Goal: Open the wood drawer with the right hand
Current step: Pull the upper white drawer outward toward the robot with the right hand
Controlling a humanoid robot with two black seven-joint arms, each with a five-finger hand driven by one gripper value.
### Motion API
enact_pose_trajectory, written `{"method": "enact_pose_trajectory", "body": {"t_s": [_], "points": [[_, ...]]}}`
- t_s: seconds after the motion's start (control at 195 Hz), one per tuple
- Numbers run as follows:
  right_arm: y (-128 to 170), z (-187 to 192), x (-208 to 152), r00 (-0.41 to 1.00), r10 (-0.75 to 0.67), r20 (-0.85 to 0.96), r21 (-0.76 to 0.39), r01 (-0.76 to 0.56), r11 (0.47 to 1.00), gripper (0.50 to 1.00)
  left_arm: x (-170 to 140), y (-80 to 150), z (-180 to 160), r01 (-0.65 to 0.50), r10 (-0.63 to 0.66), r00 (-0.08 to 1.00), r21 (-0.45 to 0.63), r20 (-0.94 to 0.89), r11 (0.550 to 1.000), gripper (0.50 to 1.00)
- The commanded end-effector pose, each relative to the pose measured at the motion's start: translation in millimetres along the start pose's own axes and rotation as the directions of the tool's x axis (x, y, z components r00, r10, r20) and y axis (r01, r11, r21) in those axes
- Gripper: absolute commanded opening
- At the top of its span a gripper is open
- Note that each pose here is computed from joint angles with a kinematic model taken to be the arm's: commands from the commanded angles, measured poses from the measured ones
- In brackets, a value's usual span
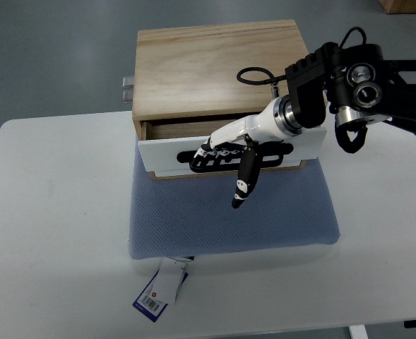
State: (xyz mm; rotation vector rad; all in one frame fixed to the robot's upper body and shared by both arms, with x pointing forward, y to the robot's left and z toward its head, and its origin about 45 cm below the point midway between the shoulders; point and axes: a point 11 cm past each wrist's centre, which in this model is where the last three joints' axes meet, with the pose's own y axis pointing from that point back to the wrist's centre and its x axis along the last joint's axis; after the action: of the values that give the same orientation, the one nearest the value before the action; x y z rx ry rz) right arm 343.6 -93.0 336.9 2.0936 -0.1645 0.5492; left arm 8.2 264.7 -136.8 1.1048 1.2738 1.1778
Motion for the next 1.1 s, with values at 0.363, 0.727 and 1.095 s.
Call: {"method": "enact_pose_trajectory", "body": {"t_s": [0.363, 0.727, 1.095], "points": [[16.2, -15.0, -19.6, 0.997, -0.077, -0.01, 0.075, 0.078, 0.994, 0.942, 0.1, 0.0, 0.2, -0.001, 0.001, 1.0, 0.0, -0.001, 1.0, 1.0], [23.5, -21.8, -27.5, 0.995, -0.101, -0.008, 0.111, 0.101, 0.989, 0.942, 0.1, 0.0, 0.2, -0.001, 0.001, 1.0, 0.0, -0.001, 1.0, 1.0], [71.3, -60.1, 21.0, 0.998, 0.059, 0.034, 0.273, -0.066, 0.96, 0.942, 0.1, 0.0, 0.0, -0.001, 0.001, 1.0, 0.0, 0.0, 1.0, 1.0]]}}
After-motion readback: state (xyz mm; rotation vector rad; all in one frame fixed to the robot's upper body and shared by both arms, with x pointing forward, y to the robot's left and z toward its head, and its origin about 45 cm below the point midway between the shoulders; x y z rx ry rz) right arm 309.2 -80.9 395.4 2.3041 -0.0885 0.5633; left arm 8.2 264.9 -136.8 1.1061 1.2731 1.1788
